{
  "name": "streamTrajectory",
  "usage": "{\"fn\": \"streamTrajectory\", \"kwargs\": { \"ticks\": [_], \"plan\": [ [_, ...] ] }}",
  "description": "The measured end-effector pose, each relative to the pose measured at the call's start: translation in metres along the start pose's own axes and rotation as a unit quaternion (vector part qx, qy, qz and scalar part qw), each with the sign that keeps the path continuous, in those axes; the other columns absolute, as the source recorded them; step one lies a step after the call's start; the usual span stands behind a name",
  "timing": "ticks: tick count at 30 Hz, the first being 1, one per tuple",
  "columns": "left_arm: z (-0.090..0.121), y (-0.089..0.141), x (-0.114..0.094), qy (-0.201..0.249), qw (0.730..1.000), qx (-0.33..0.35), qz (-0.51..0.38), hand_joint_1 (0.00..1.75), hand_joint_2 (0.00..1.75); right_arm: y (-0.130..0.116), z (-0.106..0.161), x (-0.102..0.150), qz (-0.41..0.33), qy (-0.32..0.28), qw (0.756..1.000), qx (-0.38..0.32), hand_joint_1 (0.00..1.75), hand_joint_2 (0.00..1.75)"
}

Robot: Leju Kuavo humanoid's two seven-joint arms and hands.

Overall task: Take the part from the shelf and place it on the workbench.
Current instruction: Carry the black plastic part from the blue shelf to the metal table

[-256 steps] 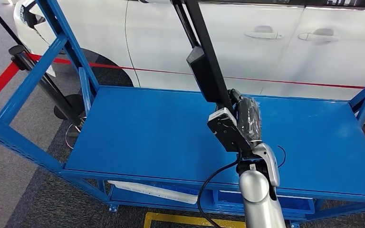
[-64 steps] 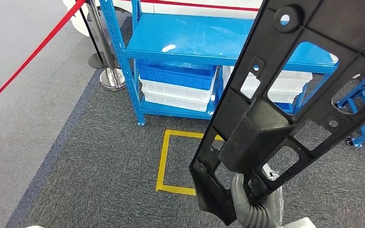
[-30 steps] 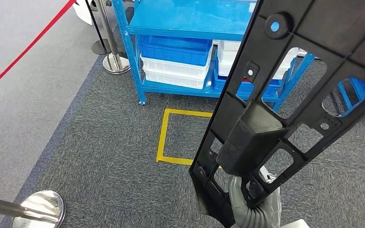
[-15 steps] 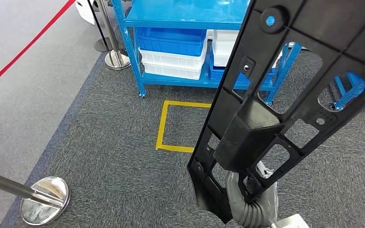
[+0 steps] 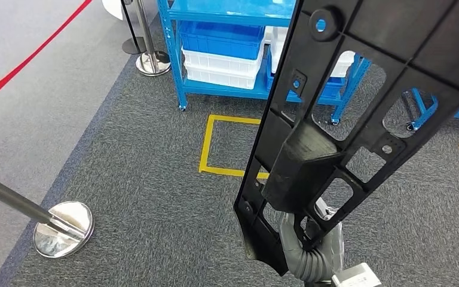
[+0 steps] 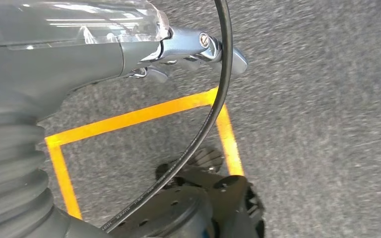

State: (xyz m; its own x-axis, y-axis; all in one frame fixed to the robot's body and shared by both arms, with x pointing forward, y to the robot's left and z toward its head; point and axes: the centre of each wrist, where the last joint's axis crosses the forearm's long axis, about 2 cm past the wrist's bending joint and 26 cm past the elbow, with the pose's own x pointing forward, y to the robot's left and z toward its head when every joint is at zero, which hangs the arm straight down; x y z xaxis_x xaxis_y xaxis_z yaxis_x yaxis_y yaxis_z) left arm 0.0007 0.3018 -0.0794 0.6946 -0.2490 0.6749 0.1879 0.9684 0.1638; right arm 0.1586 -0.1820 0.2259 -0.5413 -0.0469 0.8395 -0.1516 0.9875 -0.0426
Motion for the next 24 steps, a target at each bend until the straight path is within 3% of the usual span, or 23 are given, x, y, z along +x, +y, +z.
{"fn": "streamTrajectory", "kwargs": {
  "ticks": [24],
  "plan": [
    [-0.0017,-0.0020,-0.0033,0.006,1.000,-0.002,-0.004,0.00,1.75,-0.0059,-0.0019,-0.0026,0.014,0.011,0.999,-0.028,1.75,1.75]
  ]
}}
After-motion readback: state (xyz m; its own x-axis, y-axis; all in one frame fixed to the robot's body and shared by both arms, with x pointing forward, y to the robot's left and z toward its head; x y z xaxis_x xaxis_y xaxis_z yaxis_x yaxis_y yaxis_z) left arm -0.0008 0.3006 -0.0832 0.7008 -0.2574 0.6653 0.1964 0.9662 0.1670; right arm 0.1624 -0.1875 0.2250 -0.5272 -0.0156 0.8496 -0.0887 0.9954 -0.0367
